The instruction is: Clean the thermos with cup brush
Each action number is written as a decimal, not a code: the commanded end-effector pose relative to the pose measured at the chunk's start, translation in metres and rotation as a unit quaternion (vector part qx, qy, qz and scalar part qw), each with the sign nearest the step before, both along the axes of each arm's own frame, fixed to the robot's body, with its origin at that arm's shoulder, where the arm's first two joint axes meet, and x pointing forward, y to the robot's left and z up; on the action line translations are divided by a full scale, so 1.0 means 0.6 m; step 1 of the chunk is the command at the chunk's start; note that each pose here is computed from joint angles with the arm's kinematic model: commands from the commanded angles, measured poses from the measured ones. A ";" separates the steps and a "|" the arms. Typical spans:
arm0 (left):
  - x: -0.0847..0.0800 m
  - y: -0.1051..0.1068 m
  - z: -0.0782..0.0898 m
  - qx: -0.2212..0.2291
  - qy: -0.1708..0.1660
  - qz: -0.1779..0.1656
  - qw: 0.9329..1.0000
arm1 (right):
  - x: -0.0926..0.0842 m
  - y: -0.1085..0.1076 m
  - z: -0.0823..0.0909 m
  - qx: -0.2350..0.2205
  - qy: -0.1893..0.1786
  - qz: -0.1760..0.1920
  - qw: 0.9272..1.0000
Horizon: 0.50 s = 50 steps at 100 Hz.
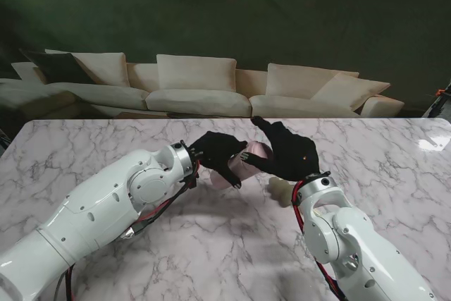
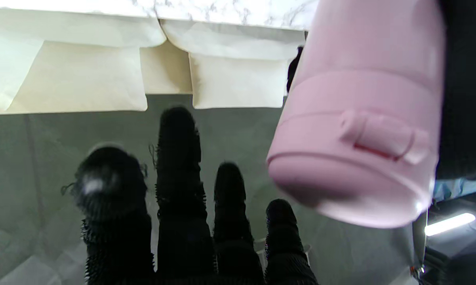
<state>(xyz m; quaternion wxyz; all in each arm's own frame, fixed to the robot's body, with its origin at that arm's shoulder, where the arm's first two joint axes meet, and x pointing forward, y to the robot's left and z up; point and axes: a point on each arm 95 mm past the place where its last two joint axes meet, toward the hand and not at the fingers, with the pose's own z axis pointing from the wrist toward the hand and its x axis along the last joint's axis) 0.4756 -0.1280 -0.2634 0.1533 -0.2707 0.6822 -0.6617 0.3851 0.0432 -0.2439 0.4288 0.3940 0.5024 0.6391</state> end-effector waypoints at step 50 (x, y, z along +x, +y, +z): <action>0.001 0.001 0.012 0.005 -0.008 -0.005 1.000 | -0.011 -0.089 0.031 -0.043 0.018 0.178 0.983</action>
